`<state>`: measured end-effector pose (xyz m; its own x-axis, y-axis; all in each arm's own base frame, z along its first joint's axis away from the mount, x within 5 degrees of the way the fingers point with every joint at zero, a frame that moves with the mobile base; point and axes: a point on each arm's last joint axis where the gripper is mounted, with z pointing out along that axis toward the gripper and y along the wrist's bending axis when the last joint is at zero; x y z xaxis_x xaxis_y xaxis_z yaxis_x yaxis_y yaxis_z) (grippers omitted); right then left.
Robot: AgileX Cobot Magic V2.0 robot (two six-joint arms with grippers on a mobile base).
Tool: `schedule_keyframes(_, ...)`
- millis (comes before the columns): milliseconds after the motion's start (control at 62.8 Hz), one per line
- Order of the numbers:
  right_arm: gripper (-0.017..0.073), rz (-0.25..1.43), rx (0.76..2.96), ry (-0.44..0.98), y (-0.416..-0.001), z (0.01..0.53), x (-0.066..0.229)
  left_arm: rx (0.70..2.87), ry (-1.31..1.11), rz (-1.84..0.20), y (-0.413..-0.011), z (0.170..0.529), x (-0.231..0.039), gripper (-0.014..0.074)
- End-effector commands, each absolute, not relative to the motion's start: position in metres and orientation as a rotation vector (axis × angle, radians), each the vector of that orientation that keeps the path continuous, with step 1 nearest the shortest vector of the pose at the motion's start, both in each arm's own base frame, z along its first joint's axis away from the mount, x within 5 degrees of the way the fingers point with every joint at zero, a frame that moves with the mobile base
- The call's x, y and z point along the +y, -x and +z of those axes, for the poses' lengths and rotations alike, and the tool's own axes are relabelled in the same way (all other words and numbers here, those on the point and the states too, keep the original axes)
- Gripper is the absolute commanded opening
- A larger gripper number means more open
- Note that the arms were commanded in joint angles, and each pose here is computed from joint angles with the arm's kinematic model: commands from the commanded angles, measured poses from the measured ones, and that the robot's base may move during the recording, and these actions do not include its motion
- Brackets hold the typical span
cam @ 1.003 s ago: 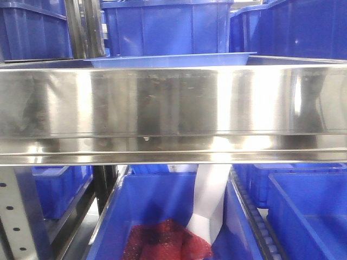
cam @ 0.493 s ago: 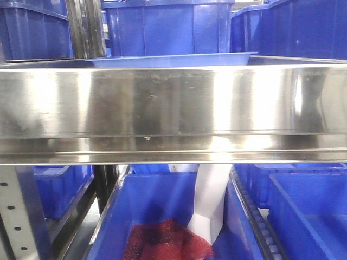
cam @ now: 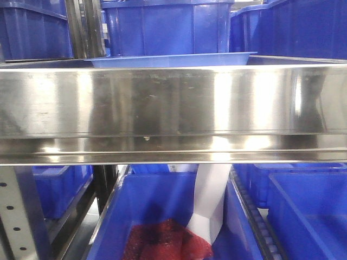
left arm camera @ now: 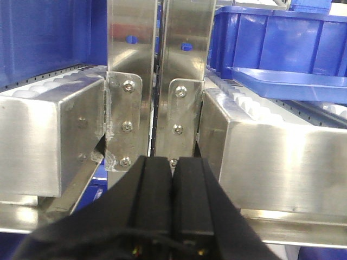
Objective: Grab blue tray and place on right shelf
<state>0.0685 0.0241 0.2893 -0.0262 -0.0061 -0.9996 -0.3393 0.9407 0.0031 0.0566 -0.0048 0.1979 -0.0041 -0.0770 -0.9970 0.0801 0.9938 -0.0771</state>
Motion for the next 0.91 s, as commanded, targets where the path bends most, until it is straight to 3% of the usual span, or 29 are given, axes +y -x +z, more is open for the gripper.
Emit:
schedule_keyframes(0,0.0055,0.274,1.469,0.287,-0.067,0.306,0.025,1.488,0.011,-0.125,-0.056,0.197,-0.004,-0.0048)
schedule_keyframes(509,0.0055,0.276,1.466,0.286,-0.068,0.306,0.025,1.488,0.011,-0.125,-0.056,0.197,-0.004,-0.0048)
schedule_keyframes(621,0.0055,0.335,1.501,0.224,-0.068,0.302,0.025,1.488,0.011,-0.125,-0.056,0.197,-0.004,-0.0048)
schedule_keyframes(891,0.0055,0.187,1.554,0.031,-0.069,0.277,0.009,1.488,0.011,-0.125,-0.056,0.197,-0.004,-0.0048)
